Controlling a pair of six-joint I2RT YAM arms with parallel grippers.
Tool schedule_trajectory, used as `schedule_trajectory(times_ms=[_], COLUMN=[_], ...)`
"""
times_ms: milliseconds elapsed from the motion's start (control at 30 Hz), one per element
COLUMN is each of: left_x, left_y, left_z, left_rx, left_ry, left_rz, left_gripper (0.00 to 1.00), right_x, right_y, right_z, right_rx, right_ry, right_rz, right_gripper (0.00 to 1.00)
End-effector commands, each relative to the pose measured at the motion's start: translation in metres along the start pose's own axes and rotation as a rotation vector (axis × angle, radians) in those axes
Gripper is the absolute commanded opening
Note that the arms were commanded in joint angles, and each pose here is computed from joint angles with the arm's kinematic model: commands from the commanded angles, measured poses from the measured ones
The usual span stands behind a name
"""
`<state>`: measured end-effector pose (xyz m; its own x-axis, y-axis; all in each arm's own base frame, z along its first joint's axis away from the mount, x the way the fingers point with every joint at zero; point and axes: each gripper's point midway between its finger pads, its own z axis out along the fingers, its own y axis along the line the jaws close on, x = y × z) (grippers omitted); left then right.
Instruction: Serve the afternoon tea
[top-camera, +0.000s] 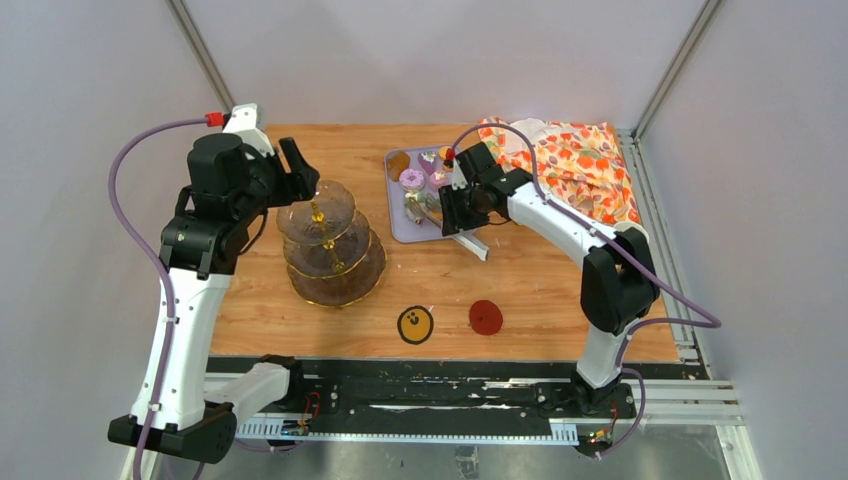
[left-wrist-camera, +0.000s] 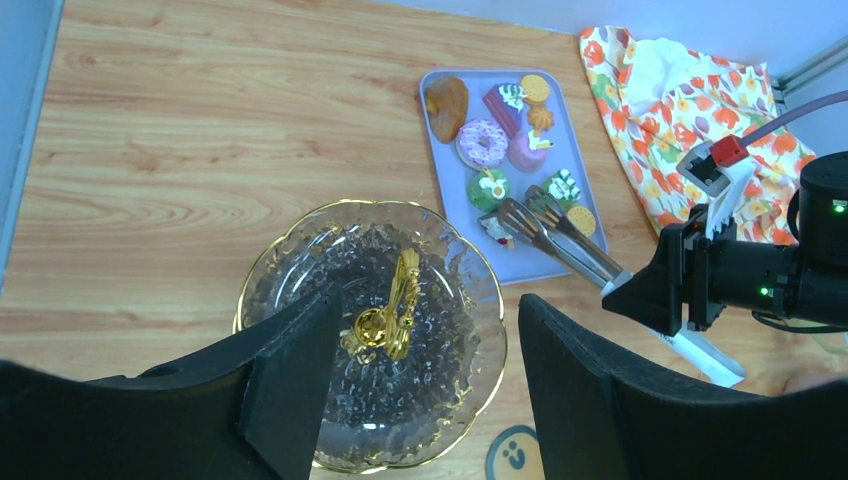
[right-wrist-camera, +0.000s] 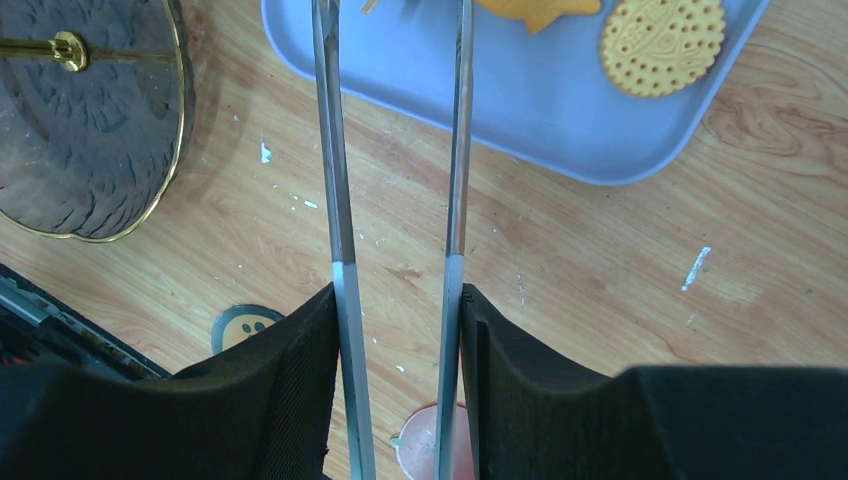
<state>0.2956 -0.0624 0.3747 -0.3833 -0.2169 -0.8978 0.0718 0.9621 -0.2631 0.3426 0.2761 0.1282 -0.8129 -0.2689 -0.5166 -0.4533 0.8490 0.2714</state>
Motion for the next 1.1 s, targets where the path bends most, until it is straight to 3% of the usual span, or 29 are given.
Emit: schedule_trajectory(times_ms=[0,367,433,567,733,1067], left_x=[-0.005,-0.002,-0.002,-0.001,-0.004,-0.019], left_y=[-0.003,-0.002,-0.002,-0.001,-0.002,0.001], left_z=[-0.002,-0.001,-0.002,-0.003,-0.005,-0.018], left_rx=[0.014,0.014,0.014,0.013,0.014,-0.01], left_ry=[-0.035,-0.031,-0.031,-0.032,-0.041,-0.085], left_rz=[0.004,0.004,0.004,0.004,0.005,0.033], left_gripper=[0.7,0.7,0.7,0.7,0.7,0.7], right_x=[-0.011,-0.006,-0.007,-0.01,-0.016,-0.02], right_y=[0.021,0.023,0.022,0.019,0.018,0.03], right_z=[-0.002,0.004,0.004,-0.002,-0.021,-0.085], right_rx=[-0.057,-0.067,-0.06,-0.042,-0.019,-0.045], right_ry=[-0.025,0.0,-0.005,-0.025,-0.074,-0.184], right_rz=[-0.024,-0.037,-0.039,-0.038,-0.045,-0.089], right_gripper=[0.44,0.46,0.4,0.15,0.02,0.0])
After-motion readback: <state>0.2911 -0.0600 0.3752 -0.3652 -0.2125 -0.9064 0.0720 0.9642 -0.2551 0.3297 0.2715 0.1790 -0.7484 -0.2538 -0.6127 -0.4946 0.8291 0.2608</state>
